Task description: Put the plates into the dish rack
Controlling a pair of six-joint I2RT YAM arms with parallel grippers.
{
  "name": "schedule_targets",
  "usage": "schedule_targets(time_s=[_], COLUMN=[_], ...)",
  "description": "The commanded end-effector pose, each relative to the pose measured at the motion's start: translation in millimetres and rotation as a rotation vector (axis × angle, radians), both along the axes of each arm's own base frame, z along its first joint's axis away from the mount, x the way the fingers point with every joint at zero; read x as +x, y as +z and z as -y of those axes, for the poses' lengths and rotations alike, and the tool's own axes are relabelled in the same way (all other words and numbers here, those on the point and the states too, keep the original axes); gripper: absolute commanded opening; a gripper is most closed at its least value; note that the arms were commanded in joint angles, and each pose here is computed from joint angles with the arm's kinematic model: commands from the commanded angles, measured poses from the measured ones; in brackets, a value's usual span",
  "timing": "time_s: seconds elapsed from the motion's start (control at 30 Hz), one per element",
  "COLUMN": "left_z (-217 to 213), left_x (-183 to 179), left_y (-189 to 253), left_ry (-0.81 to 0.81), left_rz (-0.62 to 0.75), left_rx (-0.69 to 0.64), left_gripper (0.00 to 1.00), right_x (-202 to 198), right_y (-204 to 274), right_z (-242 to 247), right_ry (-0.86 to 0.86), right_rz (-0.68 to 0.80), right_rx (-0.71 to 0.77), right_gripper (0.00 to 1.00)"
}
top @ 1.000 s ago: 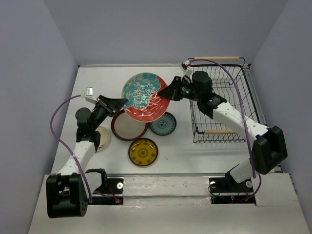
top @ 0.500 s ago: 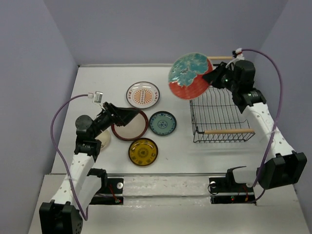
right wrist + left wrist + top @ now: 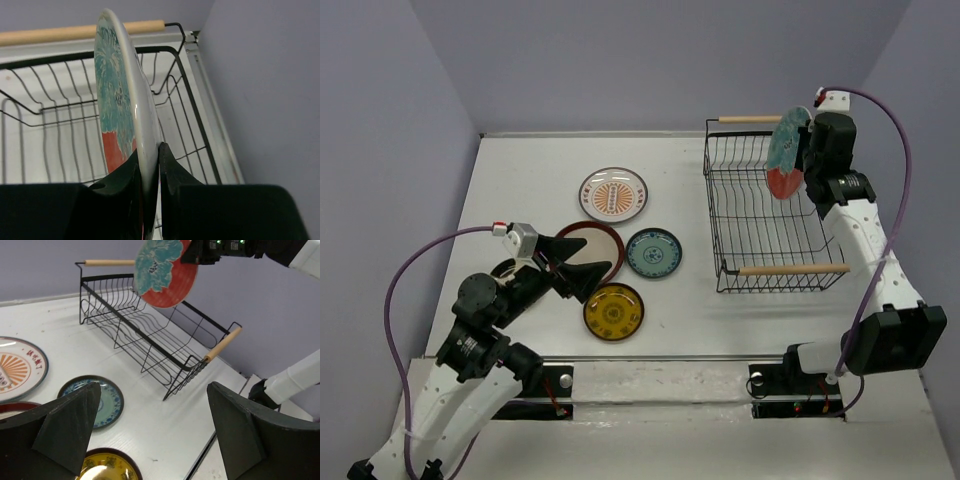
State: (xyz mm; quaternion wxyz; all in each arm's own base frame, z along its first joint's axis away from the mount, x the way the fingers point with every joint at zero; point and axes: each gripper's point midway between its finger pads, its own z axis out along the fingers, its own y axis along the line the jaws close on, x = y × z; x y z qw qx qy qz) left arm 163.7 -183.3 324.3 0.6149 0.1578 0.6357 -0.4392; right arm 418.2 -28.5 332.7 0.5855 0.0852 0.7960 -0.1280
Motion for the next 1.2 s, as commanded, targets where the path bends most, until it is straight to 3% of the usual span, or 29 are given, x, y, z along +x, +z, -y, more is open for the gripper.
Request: schedule_targets(time_s=[0.0, 0.33, 0.63, 1.17], left_z=[-10.6, -7.5, -2.4, -1.0], left_x=[9.5, 8.3, 10.1, 13.7], left_y=[-8.5, -10.9, -15.9, -20.1], left_ry=[0.081, 0.062, 0.041, 0.041], left_rz=[-0.006, -0.014, -0.033, -0.047], left_rx=[0.057, 0.058, 0.069, 0.078], left_gripper=[0.99, 0.99, 0.99, 0.99], right_x=[12.7, 45.3, 59.2, 72.9], right_y=[86.6, 45.9, 13.9, -3.3], right_z=[29.4, 62.2, 91.8, 89.7], right_ry=[-0.049, -0.081, -0.118, -0.083], right_rz=[0.202, 0.027, -0.020, -0.040], right_rx=[-0.224, -0.385, -0.323, -0.295], right_gripper=[0.07, 0.07, 0.07, 0.07])
